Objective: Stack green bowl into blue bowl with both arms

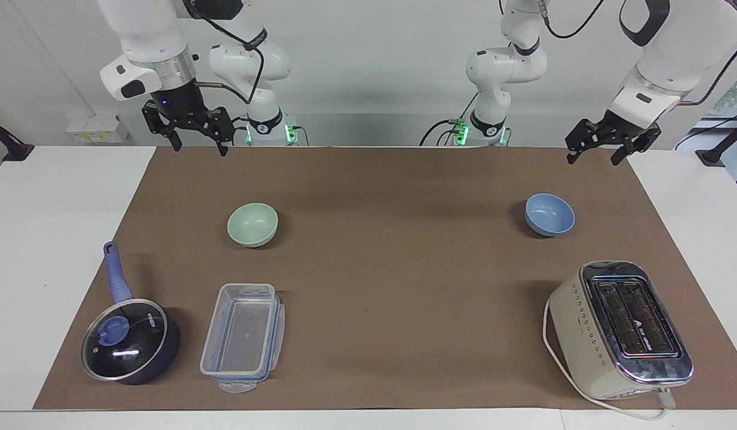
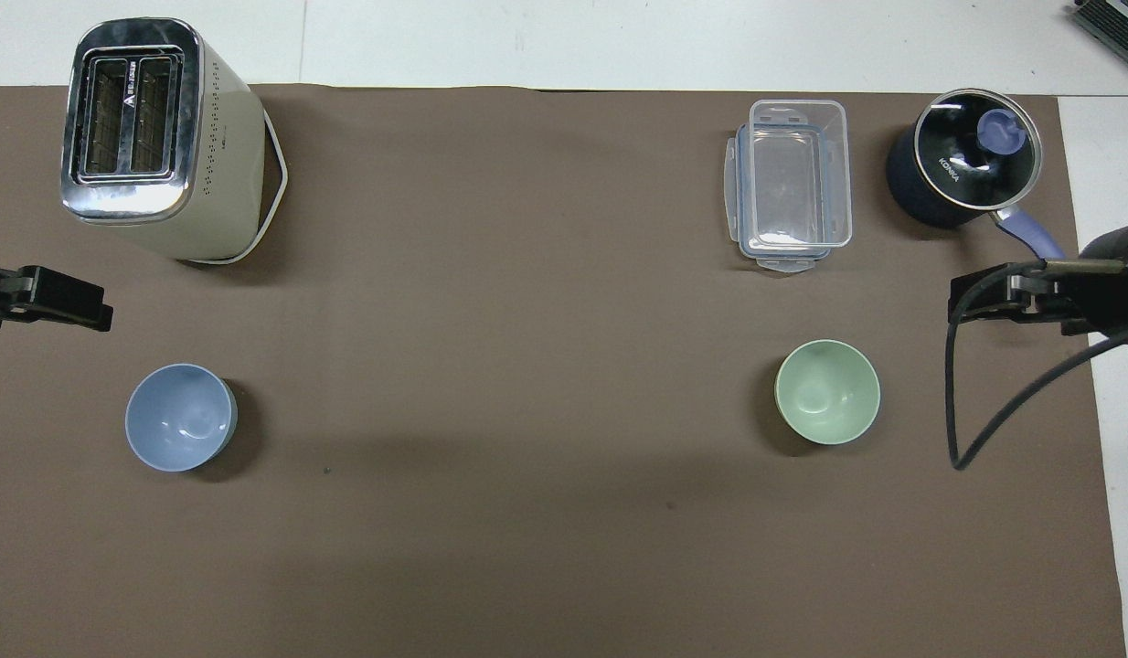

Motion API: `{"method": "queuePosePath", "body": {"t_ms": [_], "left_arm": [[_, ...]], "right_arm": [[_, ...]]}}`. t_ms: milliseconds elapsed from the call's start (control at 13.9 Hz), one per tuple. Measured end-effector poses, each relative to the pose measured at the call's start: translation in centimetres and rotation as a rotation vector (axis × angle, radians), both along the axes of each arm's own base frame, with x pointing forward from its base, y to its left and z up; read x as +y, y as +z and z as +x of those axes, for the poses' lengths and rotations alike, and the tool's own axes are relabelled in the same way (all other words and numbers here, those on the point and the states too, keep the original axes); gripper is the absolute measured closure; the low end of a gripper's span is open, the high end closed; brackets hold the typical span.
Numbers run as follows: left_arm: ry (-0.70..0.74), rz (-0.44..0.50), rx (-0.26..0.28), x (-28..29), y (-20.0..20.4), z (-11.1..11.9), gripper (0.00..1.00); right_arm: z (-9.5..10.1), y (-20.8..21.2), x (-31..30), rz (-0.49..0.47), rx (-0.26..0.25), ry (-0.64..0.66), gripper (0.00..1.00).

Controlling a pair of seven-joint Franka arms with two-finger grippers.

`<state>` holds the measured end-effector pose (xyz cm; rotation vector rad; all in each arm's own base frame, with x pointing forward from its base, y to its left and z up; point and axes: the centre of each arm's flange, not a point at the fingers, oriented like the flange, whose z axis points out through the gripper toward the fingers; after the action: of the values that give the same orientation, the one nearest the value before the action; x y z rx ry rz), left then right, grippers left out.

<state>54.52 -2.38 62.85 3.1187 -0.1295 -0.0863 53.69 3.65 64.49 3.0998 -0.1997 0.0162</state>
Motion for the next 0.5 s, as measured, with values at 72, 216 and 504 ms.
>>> {"method": "queuePosePath", "body": {"t_ms": [72, 216, 504], "left_arm": [[0.001, 0.000, 0.001, 0.01, -0.01, -0.01, 0.00], [0.004, 0.000, 0.001, 0.08, -0.01, -0.01, 0.00], [0.008, 0.000, 0.003, 0.11, -0.13, -0.01, 0.00]], "right_arm": [[0.00, 0.00, 0.00, 0.000, 0.000, 0.000, 0.00], [0.00, 0.00, 0.00, 0.000, 0.000, 0.000, 0.00], [0.00, 0.00, -0.02, 0.000, 0.000, 0.000, 0.00]]}}
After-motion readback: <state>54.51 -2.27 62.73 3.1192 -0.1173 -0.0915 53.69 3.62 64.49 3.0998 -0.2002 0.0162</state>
